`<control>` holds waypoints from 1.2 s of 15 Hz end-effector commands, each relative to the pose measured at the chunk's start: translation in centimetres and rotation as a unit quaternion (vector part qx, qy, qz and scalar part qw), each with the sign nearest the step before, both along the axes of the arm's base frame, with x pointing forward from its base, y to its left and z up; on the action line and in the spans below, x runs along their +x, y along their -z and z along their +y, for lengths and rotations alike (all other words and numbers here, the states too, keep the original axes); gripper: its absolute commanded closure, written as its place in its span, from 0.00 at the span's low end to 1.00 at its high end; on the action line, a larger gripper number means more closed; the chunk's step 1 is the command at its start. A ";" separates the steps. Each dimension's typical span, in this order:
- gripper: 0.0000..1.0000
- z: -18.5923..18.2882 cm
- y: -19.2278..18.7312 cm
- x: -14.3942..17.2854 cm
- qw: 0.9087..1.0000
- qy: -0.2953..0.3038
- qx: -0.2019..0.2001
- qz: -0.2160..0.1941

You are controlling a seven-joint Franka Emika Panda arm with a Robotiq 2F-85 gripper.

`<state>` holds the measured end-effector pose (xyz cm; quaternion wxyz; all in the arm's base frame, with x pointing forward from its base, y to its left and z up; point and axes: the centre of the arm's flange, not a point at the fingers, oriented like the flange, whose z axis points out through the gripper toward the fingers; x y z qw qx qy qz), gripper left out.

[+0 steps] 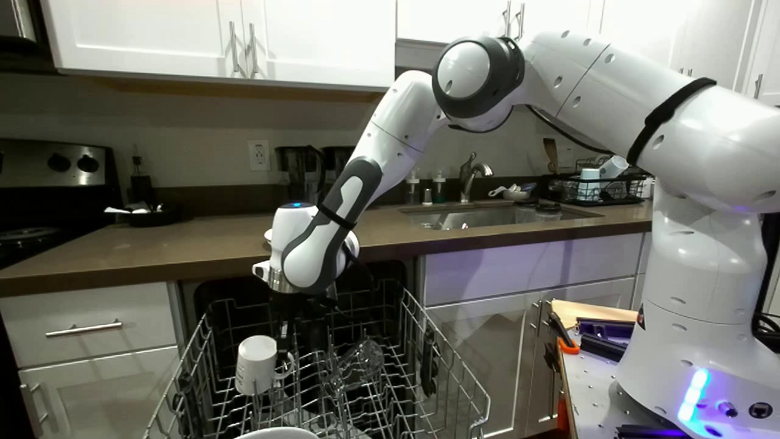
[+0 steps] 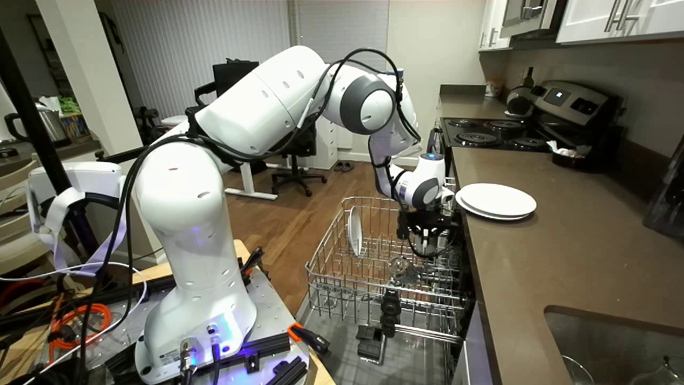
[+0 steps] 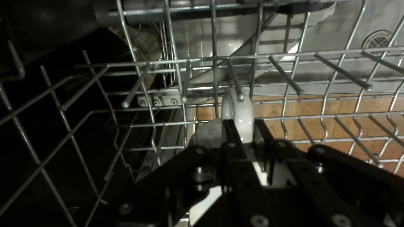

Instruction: Move the white mug to the right side of the dishwasher

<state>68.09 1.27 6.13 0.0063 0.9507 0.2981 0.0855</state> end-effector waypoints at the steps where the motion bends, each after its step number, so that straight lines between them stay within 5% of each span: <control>1: 0.96 1.8 -0.7 -1.3 0.999 0.037 0.003 -0.001; 8: 0.96 3.1 -2.0 -2.5 0.995 0.102 -0.001 -0.011; 18: 0.96 2.0 -8.6 -3.2 0.996 0.088 0.000 -0.013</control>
